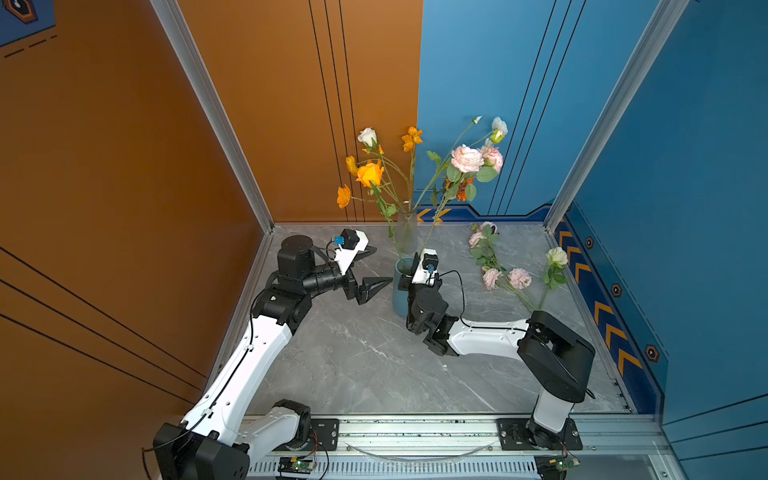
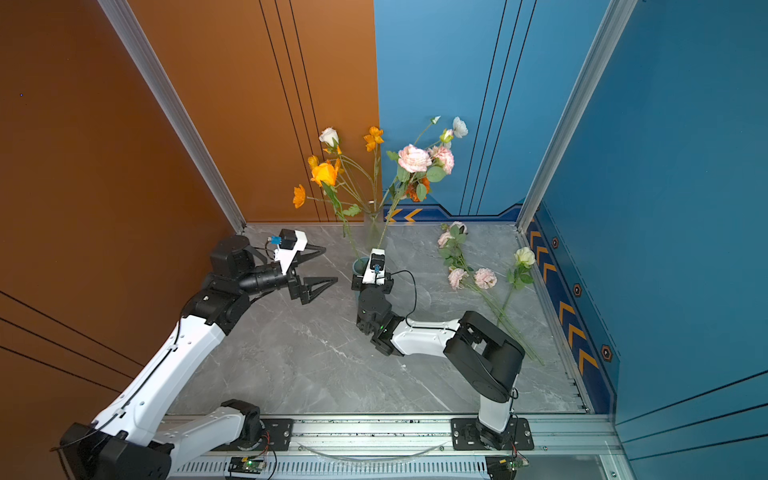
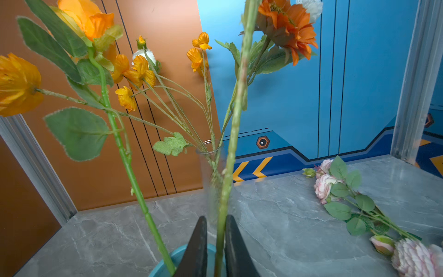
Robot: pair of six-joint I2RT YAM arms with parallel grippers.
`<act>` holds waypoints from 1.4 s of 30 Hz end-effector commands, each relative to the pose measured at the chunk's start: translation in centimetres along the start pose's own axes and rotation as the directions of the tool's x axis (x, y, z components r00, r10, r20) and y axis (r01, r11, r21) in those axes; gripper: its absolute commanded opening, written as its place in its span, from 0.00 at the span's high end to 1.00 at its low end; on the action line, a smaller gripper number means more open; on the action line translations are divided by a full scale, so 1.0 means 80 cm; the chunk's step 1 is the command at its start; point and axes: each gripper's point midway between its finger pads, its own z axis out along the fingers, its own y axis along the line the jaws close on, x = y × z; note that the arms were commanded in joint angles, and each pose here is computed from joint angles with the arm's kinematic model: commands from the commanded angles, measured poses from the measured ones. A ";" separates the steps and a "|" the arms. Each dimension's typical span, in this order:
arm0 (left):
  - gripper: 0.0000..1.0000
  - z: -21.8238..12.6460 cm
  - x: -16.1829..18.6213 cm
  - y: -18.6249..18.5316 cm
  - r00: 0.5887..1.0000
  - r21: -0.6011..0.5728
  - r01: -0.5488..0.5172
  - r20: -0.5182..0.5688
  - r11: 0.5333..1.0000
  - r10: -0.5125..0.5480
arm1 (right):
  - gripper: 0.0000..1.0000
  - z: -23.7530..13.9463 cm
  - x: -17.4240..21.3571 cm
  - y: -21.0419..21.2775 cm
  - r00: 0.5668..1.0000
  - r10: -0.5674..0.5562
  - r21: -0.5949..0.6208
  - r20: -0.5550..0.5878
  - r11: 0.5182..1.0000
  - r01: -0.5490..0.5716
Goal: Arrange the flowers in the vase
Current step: 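Open the right gripper and withdraw it toward the remaining roses, then close the right gripper around several pink rose stems together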
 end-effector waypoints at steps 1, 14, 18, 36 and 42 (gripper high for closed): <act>0.02 -0.003 -0.003 -0.002 1.000 0.015 -0.004 0.017 1.000 0.004 | 0.75 -0.001 -0.005 -0.004 0.999 0.025 -0.011 -0.020 1.000 -0.025; 0.02 -0.004 -0.005 -0.003 1.000 0.014 -0.006 0.019 1.000 0.006 | 0.53 -0.007 -0.013 0.000 1.000 0.005 -0.040 -0.021 0.999 -0.006; 0.02 -0.004 -0.005 -0.004 1.000 0.021 -0.005 0.020 1.000 0.005 | 0.34 -0.019 -0.031 -0.010 0.998 -0.058 -0.036 -0.016 0.998 0.057; 0.02 0.042 0.021 -0.038 0.999 0.082 -0.006 -0.043 0.997 0.010 | 0.00 -0.049 -0.028 -0.295 0.784 -0.080 0.120 -0.616 0.974 0.193; 0.02 0.093 0.067 -0.098 0.989 0.174 -0.017 -0.141 0.985 0.042 | 0.01 -0.061 0.024 -0.435 0.623 0.262 0.389 -0.737 0.918 0.075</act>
